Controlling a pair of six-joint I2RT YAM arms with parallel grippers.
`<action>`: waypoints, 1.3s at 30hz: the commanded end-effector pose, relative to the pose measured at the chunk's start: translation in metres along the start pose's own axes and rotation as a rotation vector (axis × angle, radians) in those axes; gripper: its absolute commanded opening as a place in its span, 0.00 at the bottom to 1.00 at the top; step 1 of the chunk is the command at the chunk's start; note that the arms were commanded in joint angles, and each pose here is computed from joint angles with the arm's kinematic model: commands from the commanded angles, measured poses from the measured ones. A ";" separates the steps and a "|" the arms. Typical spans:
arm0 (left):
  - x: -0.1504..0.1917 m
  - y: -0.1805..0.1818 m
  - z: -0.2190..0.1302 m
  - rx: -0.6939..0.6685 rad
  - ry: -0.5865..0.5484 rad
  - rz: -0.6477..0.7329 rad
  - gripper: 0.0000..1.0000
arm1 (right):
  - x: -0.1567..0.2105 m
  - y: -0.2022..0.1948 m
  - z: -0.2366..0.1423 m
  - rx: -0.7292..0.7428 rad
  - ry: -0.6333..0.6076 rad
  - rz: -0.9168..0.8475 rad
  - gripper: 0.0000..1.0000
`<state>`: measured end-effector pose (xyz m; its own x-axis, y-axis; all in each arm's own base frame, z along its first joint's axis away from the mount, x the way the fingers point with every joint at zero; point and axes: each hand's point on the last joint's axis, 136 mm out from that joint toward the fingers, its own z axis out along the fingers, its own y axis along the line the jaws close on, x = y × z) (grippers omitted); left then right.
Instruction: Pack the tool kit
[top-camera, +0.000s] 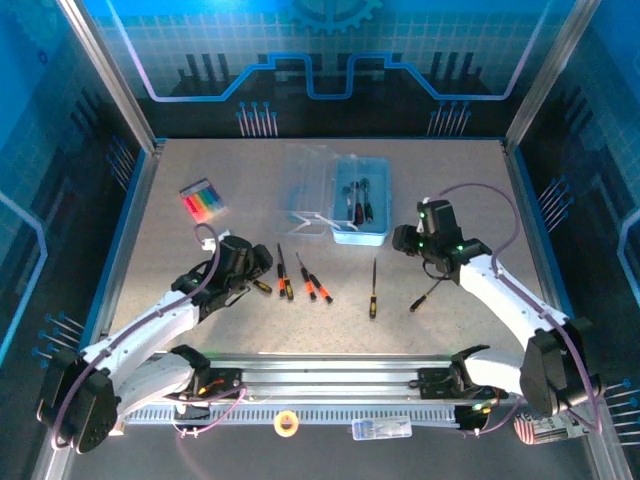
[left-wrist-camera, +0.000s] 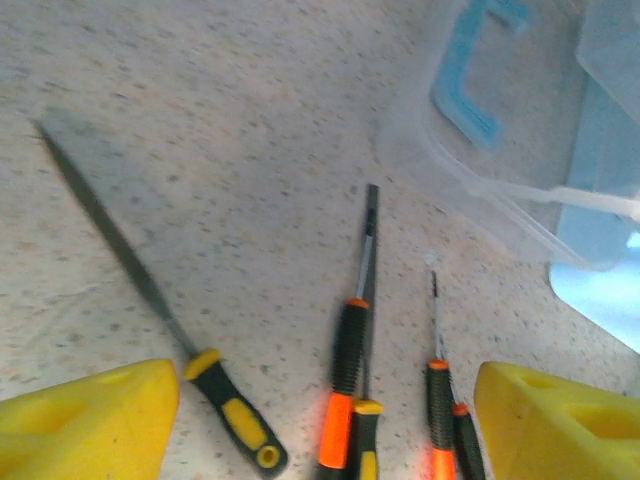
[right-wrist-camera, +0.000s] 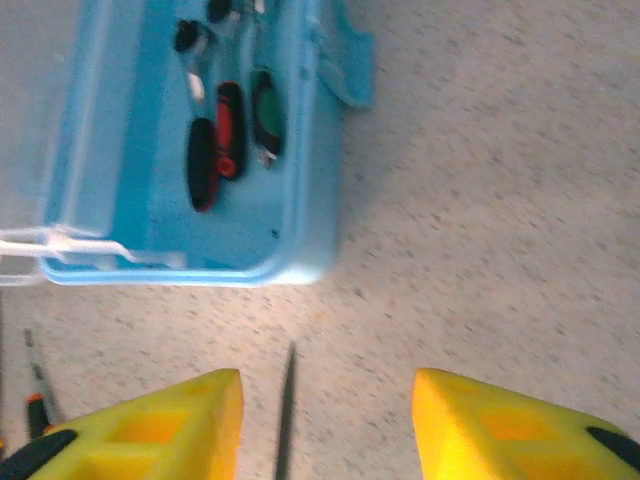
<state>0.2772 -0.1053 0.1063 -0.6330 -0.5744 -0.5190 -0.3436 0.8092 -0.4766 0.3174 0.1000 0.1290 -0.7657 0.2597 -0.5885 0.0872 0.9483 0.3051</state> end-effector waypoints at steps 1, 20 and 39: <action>-0.001 -0.060 -0.004 0.185 0.002 0.087 0.78 | 0.028 -0.039 -0.008 0.150 0.065 0.042 0.52; 0.038 -0.121 -0.001 0.391 0.084 0.266 0.81 | 0.115 -0.083 -0.018 0.330 0.325 0.228 0.56; 0.035 -0.107 -0.005 0.362 0.053 0.270 0.82 | 0.138 -0.076 0.009 0.317 0.435 0.226 0.42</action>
<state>0.2912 -0.2170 0.1411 -0.7195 -0.3403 -0.6054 0.0931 0.8166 -0.5696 0.2122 0.0612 0.0211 -0.8895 0.4257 -0.1660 0.4136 0.9045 0.1036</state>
